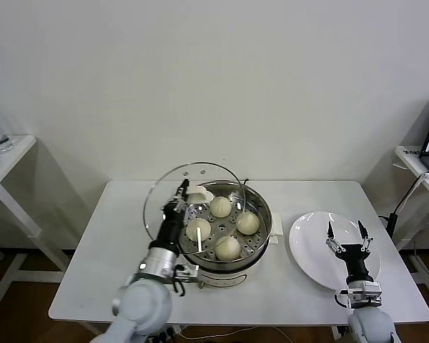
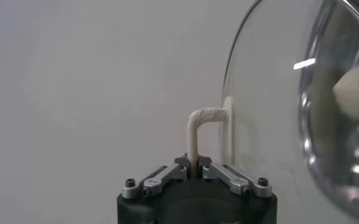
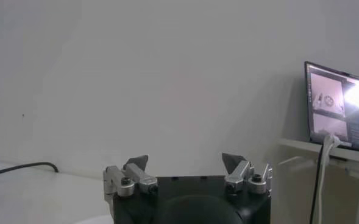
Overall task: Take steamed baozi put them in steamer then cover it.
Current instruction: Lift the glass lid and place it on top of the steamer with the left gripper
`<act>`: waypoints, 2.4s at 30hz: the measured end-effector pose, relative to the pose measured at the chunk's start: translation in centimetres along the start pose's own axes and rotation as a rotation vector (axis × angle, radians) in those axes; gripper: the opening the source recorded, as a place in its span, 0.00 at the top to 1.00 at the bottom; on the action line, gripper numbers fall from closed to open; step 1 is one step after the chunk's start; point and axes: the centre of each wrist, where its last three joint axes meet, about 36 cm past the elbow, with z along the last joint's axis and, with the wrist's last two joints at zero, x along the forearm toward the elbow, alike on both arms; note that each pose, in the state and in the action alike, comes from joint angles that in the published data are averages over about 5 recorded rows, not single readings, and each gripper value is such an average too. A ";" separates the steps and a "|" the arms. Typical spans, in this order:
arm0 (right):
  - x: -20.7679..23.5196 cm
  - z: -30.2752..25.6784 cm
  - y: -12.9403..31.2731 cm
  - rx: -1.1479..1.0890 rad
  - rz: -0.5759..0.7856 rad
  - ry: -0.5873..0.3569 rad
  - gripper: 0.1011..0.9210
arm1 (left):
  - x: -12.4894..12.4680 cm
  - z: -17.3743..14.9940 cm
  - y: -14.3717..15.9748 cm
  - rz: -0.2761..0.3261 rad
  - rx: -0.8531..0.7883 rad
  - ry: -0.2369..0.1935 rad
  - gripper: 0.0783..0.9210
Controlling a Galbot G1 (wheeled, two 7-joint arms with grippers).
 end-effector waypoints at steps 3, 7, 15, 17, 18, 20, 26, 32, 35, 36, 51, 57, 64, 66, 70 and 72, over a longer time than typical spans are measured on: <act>0.0 0.3 0.2 -0.001 -0.002 0.005 0.12 | -0.3 -1.5 -0.4 0.039 0.008 -0.003 0.87; 0.0 0.7 0.4 -0.002 -0.005 0.013 0.12 | -0.6 -3.1 -0.9 0.075 0.013 -0.013 0.87; -0.1 1.0 0.9 -0.004 -0.008 0.019 0.12 | -1.4 -4.8 -1.8 0.113 -0.011 -0.042 0.87; -0.1 1.0 1.0 -0.004 -0.010 0.020 0.12 | -1.6 -4.9 -2.1 0.118 -0.021 -0.048 0.87; -0.1 1.1 1.0 -0.004 -0.010 0.021 0.12 | -1.6 -5.0 -2.2 0.120 -0.026 -0.051 0.87; -0.1 1.1 1.1 -0.005 -0.011 0.023 0.12 | -1.8 -5.0 -2.4 0.123 -0.038 -0.058 0.87; 0.0 1.3 1.3 -0.006 -0.014 0.028 0.12 | -2.3 -5.0 -3.0 0.118 -0.073 -0.076 0.87; 0.0 1.4 1.3 -0.005 -0.014 0.029 0.12 | -2.5 -5.1 -3.4 0.111 -0.093 -0.092 0.87; -0.1 1.4 1.3 -0.005 -0.014 0.028 0.12 | -2.6 -5.1 -3.7 0.113 -0.104 -0.097 0.87; -0.1 1.4 1.3 -0.005 -0.014 0.028 0.12 | -2.7 -5.1 -3.8 0.114 -0.106 -0.098 0.87; -0.3 1.5 1.4 -0.006 -0.016 0.029 0.12 | -3.1 -4.3 -4.7 0.122 -0.138 -0.095 0.87; -0.3 1.6 1.5 -0.006 -0.017 0.029 0.12 | -3.3 -4.2 -4.9 0.124 -0.141 -0.094 0.87; -0.3 1.6 1.4 -0.004 -0.017 0.027 0.12 | -3.6 -4.0 -5.1 0.132 -0.138 -0.090 0.87; -0.3 1.6 1.4 -0.004 -0.017 0.026 0.12 | -3.6 -3.9 -5.2 0.134 -0.138 -0.088 0.87; -0.4 1.5 1.4 -0.003 -0.017 0.024 0.12 | -3.7 -3.8 -5.2 0.136 -0.136 -0.086 0.87; -0.4 1.5 1.4 -0.002 -0.017 0.022 0.12 | -3.8 -3.8 -5.3 0.137 -0.136 -0.085 0.87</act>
